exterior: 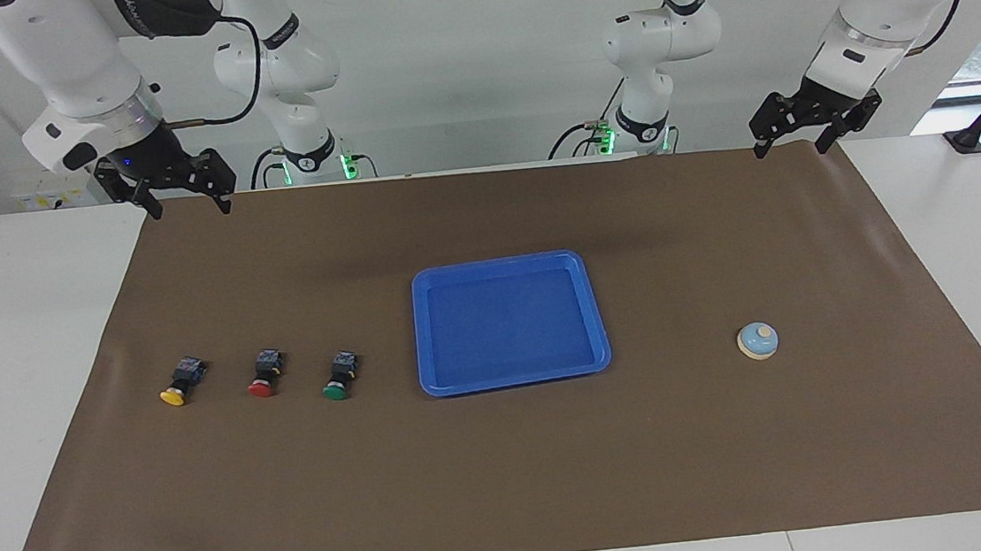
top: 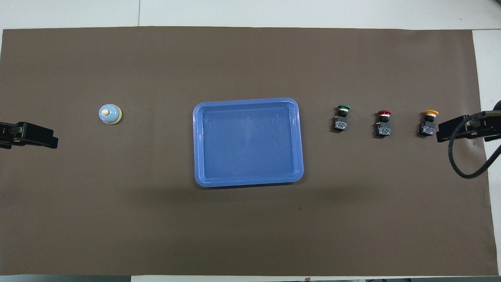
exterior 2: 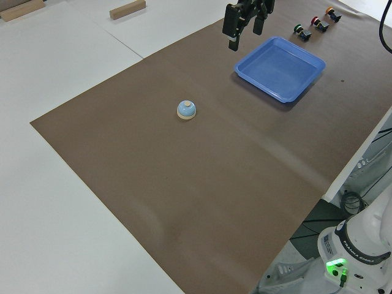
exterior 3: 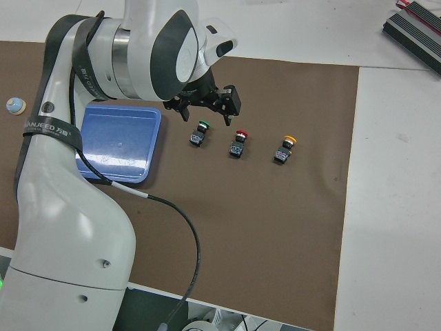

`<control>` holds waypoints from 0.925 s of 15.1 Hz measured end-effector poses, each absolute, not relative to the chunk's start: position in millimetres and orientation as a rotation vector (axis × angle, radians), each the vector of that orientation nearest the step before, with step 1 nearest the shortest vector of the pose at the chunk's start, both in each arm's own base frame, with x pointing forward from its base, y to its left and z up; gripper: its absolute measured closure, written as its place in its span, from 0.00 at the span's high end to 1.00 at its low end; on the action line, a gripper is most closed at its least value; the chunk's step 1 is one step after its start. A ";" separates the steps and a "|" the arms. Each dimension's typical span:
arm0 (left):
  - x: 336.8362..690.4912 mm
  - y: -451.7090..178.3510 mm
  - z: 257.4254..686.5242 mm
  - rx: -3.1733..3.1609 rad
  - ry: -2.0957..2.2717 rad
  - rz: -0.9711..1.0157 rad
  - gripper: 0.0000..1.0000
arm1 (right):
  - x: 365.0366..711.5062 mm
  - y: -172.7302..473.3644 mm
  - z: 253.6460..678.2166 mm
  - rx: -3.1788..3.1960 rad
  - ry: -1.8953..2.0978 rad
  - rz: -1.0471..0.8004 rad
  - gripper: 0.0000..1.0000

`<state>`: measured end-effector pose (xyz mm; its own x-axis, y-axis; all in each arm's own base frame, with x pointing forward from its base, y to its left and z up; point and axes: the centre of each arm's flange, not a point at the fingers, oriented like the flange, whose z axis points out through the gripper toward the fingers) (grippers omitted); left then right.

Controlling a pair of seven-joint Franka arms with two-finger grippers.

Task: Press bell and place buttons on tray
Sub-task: 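Move the left gripper toward the white bell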

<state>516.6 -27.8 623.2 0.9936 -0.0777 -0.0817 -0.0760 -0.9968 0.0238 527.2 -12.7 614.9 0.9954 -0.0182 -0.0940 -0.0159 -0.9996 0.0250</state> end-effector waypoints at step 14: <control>564.3 -24.7 540.4 3.117 -0.099 0.011 0.41 | 527.2 -12.7 614.9 3.114 -0.027 -0.147 1.00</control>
<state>564.3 -24.7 540.4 0.9980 -0.0634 0.0079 -0.0636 -0.9977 0.0230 527.2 -12.7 614.9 0.9954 -0.0182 -0.0940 -0.0159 -0.9996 0.0250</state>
